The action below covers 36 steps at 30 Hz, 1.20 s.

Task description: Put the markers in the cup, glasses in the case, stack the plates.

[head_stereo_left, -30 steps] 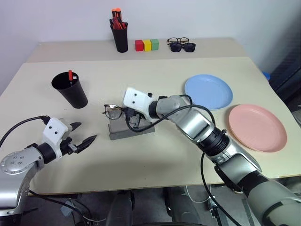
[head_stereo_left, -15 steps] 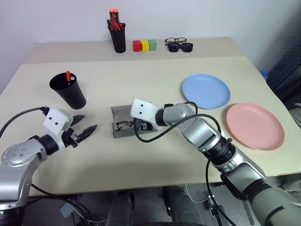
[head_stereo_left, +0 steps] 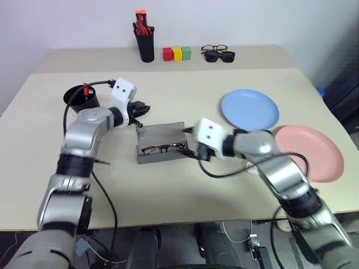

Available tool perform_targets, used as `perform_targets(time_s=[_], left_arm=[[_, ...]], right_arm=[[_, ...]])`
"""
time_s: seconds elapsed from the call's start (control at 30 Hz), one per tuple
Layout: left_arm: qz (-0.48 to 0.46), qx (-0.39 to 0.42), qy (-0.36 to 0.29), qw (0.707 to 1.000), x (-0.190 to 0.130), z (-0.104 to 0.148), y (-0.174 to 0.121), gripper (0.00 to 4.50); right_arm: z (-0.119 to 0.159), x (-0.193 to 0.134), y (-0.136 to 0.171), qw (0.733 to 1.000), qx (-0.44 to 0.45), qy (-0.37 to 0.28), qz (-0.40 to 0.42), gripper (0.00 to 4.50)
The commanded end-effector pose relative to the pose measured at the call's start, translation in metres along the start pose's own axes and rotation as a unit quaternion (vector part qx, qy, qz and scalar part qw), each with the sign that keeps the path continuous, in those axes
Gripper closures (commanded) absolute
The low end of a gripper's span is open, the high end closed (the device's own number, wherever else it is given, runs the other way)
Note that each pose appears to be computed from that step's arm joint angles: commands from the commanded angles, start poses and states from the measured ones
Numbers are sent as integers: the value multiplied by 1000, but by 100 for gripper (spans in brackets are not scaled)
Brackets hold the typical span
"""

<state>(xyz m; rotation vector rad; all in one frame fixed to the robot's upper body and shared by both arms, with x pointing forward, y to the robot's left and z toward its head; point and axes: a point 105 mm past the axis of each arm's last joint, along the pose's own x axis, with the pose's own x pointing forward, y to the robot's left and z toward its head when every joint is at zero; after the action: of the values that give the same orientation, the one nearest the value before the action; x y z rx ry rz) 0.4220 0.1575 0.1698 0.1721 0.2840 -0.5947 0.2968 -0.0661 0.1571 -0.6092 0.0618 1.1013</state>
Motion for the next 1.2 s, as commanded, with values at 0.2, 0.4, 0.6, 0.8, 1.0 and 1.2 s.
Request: perform_targets(time_s=[0.2,0.4,0.6,0.8,1.0,1.2], left_arm=[[-70,27,72,995,16,-17,-6,348],[-115,47,91,988,7,-30,-10,348],[-176,58,65,981,-13,-27,-28,348],[-232,80,54,968,-37,-38,-60,348],[-275,98,33,956,-62,-39,-91,348],[-264,137,20,954,-73,-43,-97,348]], right_arm=[[1,-30,-5,998,22,-22,-52,148],[2,-30,-3,997,39,-34,-63,148],[0,-27,-8,996,40,-33,-66,148],[-6,-27,-22,996,35,-22,-80,148],[-18,-35,-41,992,51,0,-112,148],[-68,-55,-89,965,76,123,-218,148]])
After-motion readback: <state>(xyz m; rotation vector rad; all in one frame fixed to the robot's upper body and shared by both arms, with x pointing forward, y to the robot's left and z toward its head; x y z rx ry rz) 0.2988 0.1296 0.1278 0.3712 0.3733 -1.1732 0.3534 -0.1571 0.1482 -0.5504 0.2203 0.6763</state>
